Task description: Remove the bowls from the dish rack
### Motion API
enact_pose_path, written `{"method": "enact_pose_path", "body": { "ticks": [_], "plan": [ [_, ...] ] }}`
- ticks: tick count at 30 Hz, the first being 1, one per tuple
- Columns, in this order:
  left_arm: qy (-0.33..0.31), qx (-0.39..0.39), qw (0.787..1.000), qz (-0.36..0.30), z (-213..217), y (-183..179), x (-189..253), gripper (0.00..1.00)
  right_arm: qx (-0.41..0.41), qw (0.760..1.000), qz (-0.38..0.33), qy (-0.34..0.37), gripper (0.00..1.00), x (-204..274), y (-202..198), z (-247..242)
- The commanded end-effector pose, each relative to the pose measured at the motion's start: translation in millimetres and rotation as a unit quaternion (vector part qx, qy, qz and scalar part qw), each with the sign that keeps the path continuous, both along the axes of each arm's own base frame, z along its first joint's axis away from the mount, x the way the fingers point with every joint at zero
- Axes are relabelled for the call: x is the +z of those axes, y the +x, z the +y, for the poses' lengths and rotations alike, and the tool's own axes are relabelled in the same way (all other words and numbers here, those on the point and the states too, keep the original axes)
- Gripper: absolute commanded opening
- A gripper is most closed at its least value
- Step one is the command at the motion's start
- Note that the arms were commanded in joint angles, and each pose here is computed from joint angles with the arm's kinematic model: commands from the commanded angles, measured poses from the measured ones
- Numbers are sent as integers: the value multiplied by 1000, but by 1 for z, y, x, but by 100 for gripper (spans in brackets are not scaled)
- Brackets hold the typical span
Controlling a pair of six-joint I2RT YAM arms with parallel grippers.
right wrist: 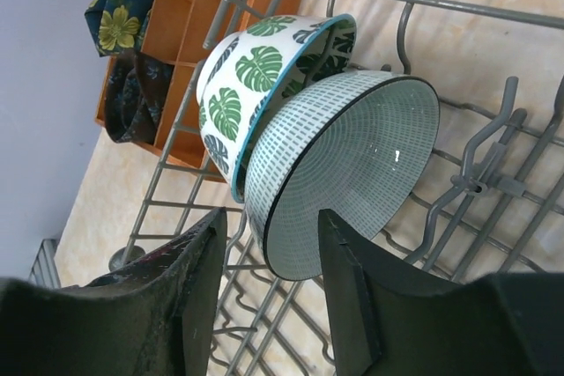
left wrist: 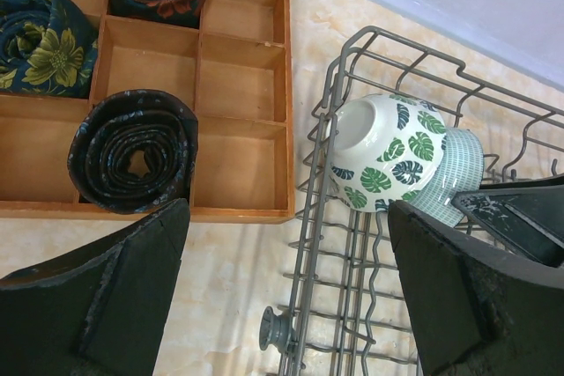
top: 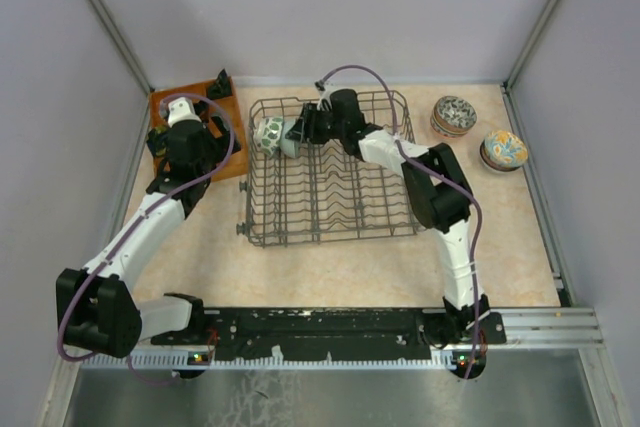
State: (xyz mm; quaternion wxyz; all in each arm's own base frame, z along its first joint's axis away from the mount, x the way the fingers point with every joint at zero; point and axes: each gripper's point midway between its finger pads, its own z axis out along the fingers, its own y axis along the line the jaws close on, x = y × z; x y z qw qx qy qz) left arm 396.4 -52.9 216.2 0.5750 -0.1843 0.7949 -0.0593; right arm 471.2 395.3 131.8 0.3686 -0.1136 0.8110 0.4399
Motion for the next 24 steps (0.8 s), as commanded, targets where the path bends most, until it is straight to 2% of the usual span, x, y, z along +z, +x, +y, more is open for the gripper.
{"method": "enact_pose_path", "body": {
  "ticks": [1,7,18,24],
  "plan": [
    [3,-2,1000,-8,0,-2,5,99,17,998,-29,45,45,26,5,18],
    [6,1,1000,-10,2,-4,6,99,24,997,-25,62,36,19,3,22],
    [6,3,1000,-9,3,-4,5,99,31,996,-8,84,29,7,2,28],
    [7,3,1000,-9,3,-4,4,99,30,995,-6,94,19,7,1,29]
  ]
}}
